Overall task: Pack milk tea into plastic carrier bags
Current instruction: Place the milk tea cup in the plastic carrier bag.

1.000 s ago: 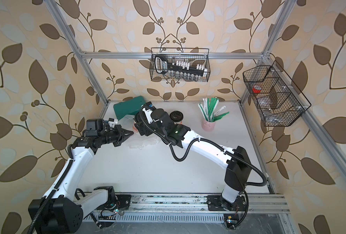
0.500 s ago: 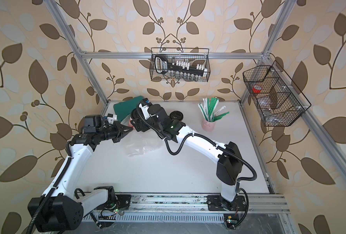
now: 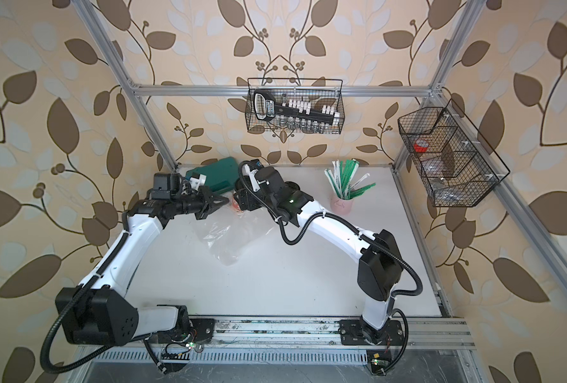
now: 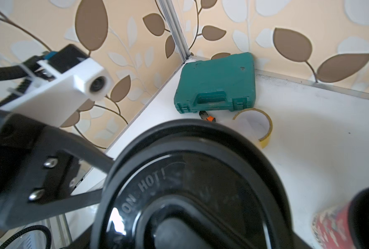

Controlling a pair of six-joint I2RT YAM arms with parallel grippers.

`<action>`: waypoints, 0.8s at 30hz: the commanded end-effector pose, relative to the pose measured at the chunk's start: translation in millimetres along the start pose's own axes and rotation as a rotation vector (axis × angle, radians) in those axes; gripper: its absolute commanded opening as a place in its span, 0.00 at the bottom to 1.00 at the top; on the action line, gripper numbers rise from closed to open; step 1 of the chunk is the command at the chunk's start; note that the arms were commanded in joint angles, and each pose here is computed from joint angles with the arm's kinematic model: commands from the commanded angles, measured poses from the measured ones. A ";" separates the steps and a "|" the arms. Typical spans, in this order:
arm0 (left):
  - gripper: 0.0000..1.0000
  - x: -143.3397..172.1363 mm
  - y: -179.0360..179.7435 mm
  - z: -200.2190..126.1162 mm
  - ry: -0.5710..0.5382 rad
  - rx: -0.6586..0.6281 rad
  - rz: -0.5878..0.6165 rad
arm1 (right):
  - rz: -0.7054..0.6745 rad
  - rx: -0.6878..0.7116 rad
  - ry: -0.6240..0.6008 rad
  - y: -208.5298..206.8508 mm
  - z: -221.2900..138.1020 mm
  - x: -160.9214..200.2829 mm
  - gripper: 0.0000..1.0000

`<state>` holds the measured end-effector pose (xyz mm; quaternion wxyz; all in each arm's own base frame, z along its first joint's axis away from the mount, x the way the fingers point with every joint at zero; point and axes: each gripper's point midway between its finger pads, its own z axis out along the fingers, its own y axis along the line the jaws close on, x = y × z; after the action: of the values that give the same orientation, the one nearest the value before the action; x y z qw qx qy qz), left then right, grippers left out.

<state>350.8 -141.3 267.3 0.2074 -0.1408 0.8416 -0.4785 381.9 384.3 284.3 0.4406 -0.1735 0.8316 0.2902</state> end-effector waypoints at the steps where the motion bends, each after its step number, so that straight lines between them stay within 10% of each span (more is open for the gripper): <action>1: 0.00 -5.4 -33.3 6.4 0.003 0.070 0.111 | 0.022 0.015 -0.057 -3.8 -23.7 -12.0 0.72; 24: 0.00 22.0 -18.5 18.9 0.042 0.051 0.097 | 0.212 -0.122 -0.143 -20.6 -24.5 15.1 0.71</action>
<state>345.4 -175.6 252.2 0.1917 -0.1058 0.8493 -0.4804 367.8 339.8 274.6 0.4606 -0.0902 0.8042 0.3645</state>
